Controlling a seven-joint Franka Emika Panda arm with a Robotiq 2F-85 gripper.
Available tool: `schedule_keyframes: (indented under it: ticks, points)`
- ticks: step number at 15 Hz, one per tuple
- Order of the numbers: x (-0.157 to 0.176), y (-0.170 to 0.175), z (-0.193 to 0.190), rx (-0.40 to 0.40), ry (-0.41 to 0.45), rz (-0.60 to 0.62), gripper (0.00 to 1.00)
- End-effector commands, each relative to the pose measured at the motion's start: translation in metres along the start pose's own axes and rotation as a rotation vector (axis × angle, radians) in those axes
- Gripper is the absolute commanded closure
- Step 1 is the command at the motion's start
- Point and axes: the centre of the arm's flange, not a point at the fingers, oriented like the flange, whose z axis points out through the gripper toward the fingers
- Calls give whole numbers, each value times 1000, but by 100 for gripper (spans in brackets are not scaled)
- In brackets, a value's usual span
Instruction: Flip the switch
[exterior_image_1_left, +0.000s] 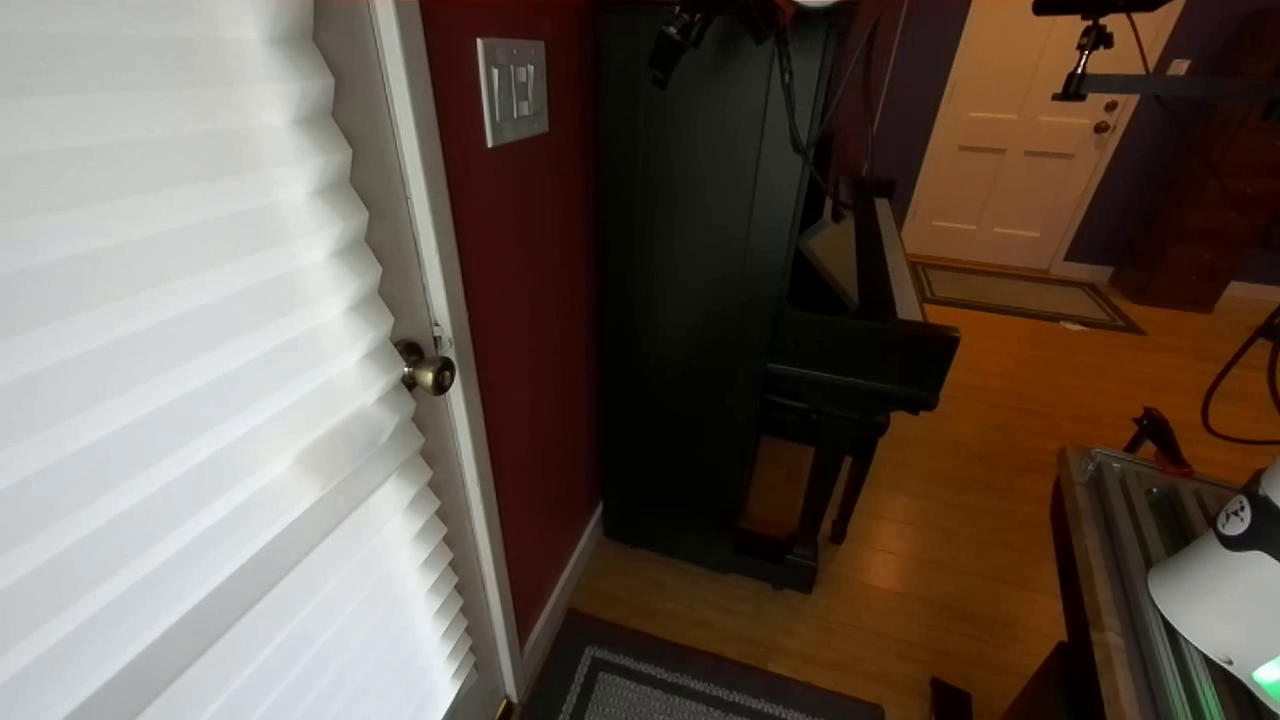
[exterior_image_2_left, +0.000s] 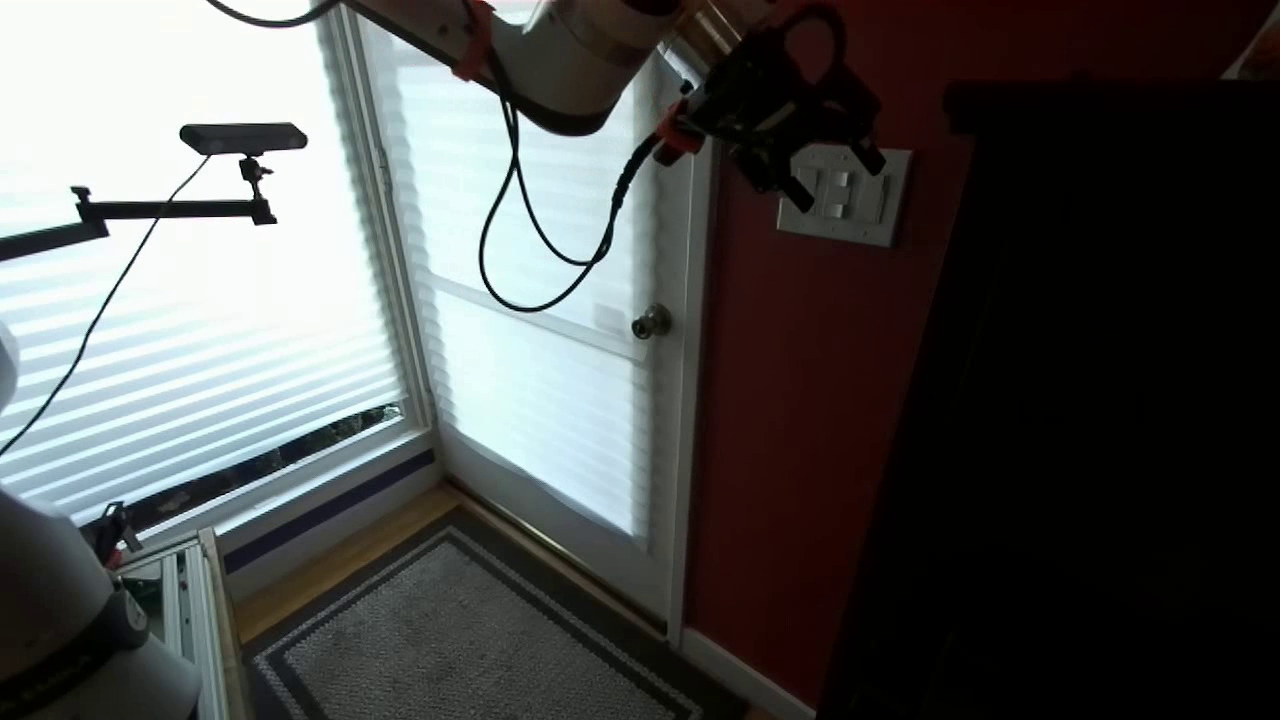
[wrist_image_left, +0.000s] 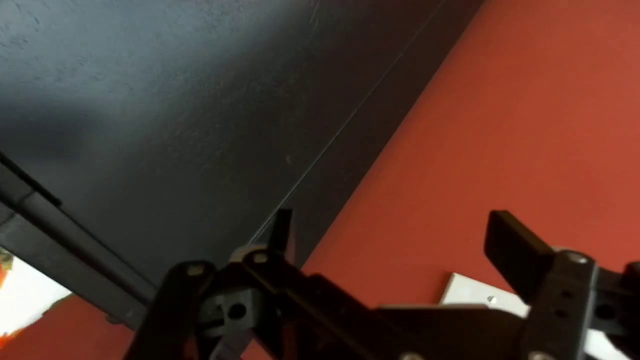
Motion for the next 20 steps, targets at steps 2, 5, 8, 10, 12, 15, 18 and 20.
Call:
schedule_keyframes:
  ticks: [2, 5, 8, 10, 12, 15, 18, 20]
  points:
    - [53, -7, 19, 16, 12, 9, 37]
    - [73, -12, 19, 62, 8, 55, 61]
    - [89, -18, 20, 136, 9, 107, 81]
    - [98, -21, 24, 164, 9, 131, 94]
    - [105, -24, 29, 185, 11, 148, 100]
    - [116, -28, 40, 190, 29, 165, 100]
    - [124, -32, 50, 178, 53, 175, 100]
    - [128, -35, 56, 189, 63, 186, 100]
